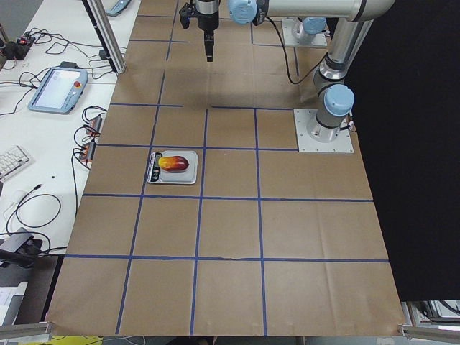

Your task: Weigh mango

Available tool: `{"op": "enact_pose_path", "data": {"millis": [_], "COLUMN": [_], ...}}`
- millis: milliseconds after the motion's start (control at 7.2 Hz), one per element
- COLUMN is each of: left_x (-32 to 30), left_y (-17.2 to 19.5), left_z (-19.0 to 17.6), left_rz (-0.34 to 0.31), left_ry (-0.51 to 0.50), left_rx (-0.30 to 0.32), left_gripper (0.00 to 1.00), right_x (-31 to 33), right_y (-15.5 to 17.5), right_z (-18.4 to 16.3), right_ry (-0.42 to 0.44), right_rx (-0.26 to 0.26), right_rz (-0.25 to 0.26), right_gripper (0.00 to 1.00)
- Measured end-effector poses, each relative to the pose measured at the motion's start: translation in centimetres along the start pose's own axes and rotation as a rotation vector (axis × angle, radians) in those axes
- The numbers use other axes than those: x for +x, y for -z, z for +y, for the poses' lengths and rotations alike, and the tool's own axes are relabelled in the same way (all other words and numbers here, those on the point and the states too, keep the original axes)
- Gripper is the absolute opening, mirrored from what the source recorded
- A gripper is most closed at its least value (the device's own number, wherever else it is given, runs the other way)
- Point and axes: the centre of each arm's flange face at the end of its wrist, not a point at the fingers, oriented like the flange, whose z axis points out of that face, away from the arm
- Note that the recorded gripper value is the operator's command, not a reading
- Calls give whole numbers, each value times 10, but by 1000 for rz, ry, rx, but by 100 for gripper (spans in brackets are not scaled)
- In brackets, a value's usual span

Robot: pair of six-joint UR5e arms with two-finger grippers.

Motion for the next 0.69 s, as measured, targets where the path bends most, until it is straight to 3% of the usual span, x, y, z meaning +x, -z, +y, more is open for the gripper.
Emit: {"op": "enact_pose_path", "data": {"millis": [694], "left_x": [0], "left_y": [2], "left_z": [3], "left_rz": [3], "left_ry": [0], "left_rx": [-1], "left_gripper": [100], "right_x": [0], "right_y": [0], "right_z": [0], "right_ry": [0], "right_rx": [0], "right_rz": [0], "right_gripper": [100]}}
